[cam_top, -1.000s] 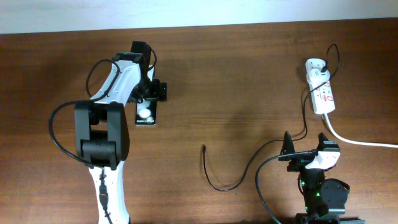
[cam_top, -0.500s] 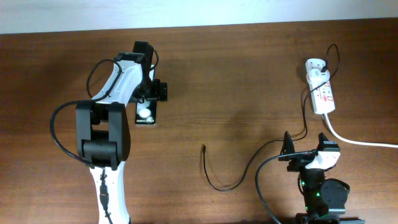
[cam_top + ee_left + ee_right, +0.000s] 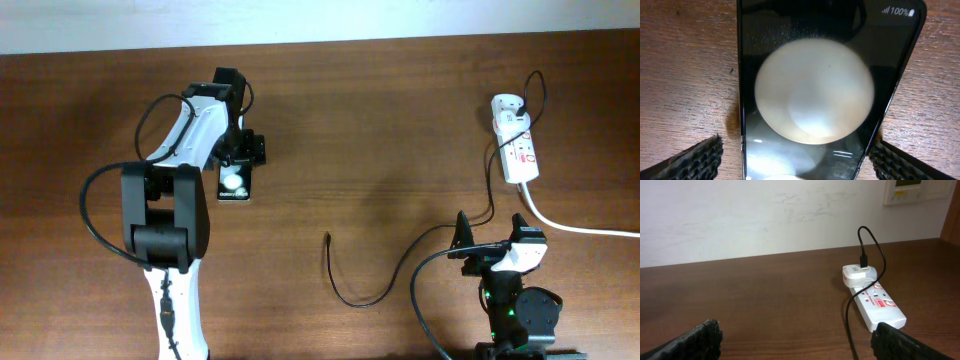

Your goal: Plug charger to phone and switch on socket

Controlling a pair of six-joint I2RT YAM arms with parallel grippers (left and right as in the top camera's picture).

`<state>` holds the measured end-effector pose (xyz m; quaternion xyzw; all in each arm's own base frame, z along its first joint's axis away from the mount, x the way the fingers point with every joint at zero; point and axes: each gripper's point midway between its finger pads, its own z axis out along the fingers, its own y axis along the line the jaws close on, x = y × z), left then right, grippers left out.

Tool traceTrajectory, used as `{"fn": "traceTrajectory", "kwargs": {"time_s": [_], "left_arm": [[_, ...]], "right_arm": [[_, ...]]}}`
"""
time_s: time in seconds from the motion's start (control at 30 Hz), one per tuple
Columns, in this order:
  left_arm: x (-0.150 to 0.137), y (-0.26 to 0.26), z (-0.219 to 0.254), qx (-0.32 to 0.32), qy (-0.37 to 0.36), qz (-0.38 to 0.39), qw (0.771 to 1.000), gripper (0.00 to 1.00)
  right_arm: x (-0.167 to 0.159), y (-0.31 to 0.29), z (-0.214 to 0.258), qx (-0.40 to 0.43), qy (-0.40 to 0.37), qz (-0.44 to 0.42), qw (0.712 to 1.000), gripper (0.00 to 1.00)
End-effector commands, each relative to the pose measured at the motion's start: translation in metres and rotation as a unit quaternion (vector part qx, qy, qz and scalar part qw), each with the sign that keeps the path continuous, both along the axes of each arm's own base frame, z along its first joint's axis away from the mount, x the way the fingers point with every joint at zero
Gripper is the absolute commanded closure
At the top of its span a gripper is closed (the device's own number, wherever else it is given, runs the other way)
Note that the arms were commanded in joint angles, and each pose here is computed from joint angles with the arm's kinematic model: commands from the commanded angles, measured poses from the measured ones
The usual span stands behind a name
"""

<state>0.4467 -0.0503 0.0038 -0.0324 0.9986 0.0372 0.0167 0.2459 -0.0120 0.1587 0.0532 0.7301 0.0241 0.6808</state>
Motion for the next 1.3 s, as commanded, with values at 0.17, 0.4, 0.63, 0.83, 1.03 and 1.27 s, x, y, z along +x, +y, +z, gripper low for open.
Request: {"fn": "traceTrajectory", "kwargs": {"time_s": [0.17, 0.4, 0.63, 0.83, 1.03, 1.27], "left_arm": [[-0.0113, -0.0036, -0.0171, -0.004, 0.031, -0.017, 0.999, 0.01], [-0.0095, -0.0046, -0.0172, -0.006, 0.029, -0.027, 0.999, 0.01], [-0.0069, -0.0115, -0.0210, -0.025, 0.027, -0.052, 0.998, 0.01], [-0.0097, -0.0110, -0.0236, -0.024, 0.034, -0.052, 0.998, 0.01], [-0.0102, -0.0109, -0.0238, -0.024, 0.035, -0.052, 0.998, 0.12], [-0.0099, -0.0109, -0.0238, -0.024, 0.034, -0.052, 0.998, 0.08]], "right_arm": [[-0.0001, 0.0010, -0.0027, 0.002, 0.002, 0.001, 1.000, 0.01], [-0.0001, 0.0009, -0.0026, 0.002, 0.002, 0.000, 1.000, 0.01], [-0.0001, 0.0010, -0.0027, 0.002, 0.002, 0.001, 1.000, 0.01], [-0.0001, 0.0009, -0.0027, 0.002, 0.002, 0.000, 1.000, 0.01], [-0.0001, 0.0009, -0.0027, 0.002, 0.002, 0.000, 1.000, 0.01], [-0.0001, 0.0009, -0.0027, 0.002, 0.002, 0.000, 1.000, 0.01]]}}
